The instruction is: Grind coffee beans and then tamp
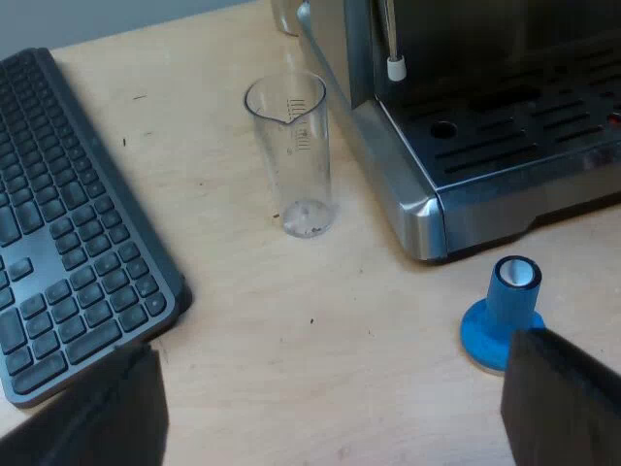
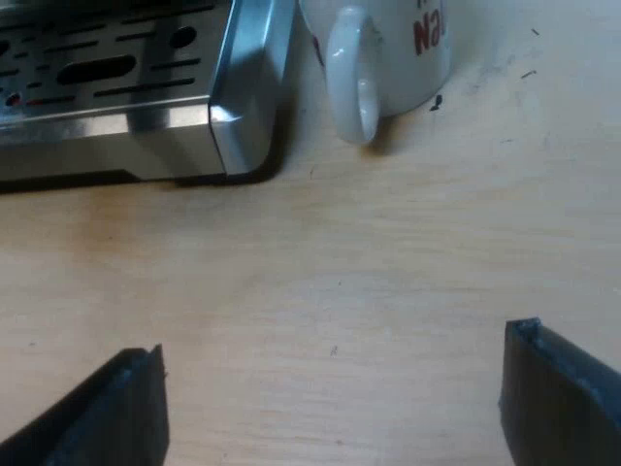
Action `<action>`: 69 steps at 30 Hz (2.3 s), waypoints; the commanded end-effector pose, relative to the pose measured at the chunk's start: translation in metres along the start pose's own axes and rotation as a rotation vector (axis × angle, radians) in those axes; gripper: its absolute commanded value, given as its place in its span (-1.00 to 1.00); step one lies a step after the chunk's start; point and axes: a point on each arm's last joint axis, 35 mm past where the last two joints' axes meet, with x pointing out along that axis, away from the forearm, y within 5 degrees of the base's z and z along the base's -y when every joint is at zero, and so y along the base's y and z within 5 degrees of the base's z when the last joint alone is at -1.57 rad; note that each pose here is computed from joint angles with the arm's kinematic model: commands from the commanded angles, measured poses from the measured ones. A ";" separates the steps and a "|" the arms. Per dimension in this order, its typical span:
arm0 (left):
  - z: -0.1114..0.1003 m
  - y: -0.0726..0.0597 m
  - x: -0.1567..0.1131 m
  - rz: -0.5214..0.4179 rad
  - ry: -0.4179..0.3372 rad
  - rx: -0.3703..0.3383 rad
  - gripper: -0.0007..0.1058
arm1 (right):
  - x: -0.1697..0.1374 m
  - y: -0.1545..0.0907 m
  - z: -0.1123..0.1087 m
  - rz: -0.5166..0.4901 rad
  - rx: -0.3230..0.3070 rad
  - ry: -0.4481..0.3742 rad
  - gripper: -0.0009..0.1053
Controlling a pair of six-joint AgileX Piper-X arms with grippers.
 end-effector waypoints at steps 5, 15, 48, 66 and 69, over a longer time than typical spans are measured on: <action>0.014 -0.002 -0.013 -0.006 -0.043 -0.028 0.37 | -0.018 0.001 0.014 -0.018 -0.012 -0.005 0.36; 0.036 -0.008 -0.032 -0.111 -0.096 -0.001 0.46 | -0.034 -0.001 0.050 0.010 -0.061 0.002 0.36; 0.076 -0.040 0.030 -0.588 0.075 0.054 0.46 | -0.034 0.011 0.089 0.457 -0.302 -0.042 0.36; 0.062 -0.052 0.076 -0.632 0.073 0.128 0.46 | -0.014 0.024 0.102 0.549 -0.445 -0.023 0.36; 0.056 -0.053 0.082 -0.635 0.051 0.130 0.46 | -0.013 0.025 0.103 0.535 -0.462 -0.027 0.36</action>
